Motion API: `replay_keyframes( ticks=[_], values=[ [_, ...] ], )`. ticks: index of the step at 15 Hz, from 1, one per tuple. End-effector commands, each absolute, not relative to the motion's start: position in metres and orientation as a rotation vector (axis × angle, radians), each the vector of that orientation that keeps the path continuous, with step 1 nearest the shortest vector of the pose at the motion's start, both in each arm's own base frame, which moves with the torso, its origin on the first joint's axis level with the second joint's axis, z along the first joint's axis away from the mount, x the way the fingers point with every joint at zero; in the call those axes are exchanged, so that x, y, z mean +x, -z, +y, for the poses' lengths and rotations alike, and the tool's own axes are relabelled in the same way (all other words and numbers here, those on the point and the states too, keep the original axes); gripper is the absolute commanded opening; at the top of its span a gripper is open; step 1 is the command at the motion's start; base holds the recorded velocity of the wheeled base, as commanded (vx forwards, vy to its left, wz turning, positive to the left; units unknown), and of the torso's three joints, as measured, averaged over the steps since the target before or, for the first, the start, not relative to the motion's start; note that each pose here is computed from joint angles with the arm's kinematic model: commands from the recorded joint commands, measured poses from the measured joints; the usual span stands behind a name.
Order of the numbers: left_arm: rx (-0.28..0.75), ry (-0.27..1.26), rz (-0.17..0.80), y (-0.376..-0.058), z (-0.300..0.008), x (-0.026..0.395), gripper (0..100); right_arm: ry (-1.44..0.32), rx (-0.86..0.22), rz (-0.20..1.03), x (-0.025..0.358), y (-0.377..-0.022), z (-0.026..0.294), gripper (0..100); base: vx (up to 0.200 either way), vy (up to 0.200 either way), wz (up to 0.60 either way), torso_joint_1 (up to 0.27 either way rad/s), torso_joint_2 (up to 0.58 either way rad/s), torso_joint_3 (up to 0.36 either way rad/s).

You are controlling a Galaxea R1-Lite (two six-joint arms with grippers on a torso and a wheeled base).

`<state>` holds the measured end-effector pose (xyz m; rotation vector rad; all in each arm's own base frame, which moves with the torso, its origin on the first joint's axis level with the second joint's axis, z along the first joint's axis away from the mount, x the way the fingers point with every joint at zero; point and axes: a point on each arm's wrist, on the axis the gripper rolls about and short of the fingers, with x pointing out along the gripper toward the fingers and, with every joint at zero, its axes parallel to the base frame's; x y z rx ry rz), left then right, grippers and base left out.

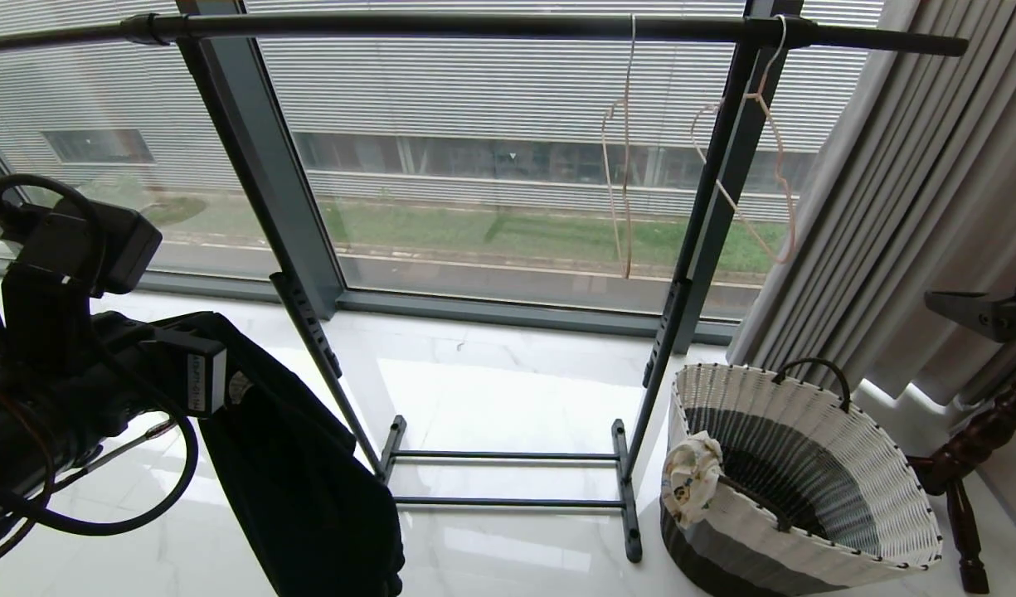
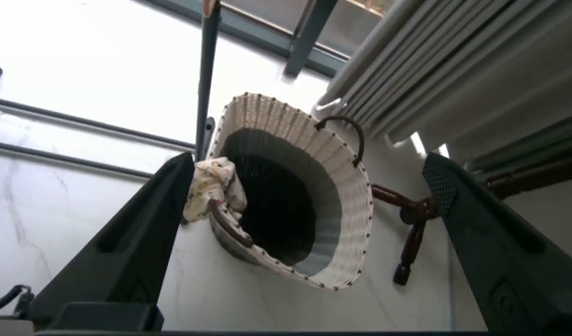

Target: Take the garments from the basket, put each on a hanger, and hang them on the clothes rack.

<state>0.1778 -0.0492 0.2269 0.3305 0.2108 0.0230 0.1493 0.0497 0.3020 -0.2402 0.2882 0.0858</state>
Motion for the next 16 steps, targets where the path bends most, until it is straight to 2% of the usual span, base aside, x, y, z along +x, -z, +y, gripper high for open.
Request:
replay_keyframes(
  ticks=[1, 6, 10, 15, 16],
  values=[
    [0.329, -0.026, 0.207, -0.228, -0.049, 0.177, 0, -0.087, -0.243, 0.296, 0.153, -0.301, 0.051, 100, 0.000, 0.000, 0.00, 0.227, -0.51, -0.286],
    [0.324, -0.029, 0.193, -0.231, -0.048, 0.174, 0, -0.089, -0.241, 0.293, 0.152, -0.301, 0.051, 100, 0.000, 0.000, 0.00, 0.191, -0.42, -0.229],
    [0.324, -0.029, 0.193, -0.231, -0.048, 0.174, 0, -0.141, -0.194, 0.237, 0.160, -0.305, 0.055, 100, 0.200, 0.000, 0.00, 0.024, -0.05, -0.028],
    [0.325, -0.027, 0.194, -0.230, -0.048, 0.174, 0, -0.139, -0.115, 0.247, 0.162, -0.304, 0.057, 100, 0.200, 0.000, 0.00, 0.013, 0.00, -0.001],
    [0.323, -0.027, 0.194, -0.230, -0.048, 0.174, 0, -0.141, -0.109, 0.247, 0.162, -0.304, 0.057, 100, 0.000, 0.000, 0.00, 0.000, 0.00, 0.000]
  ],
)
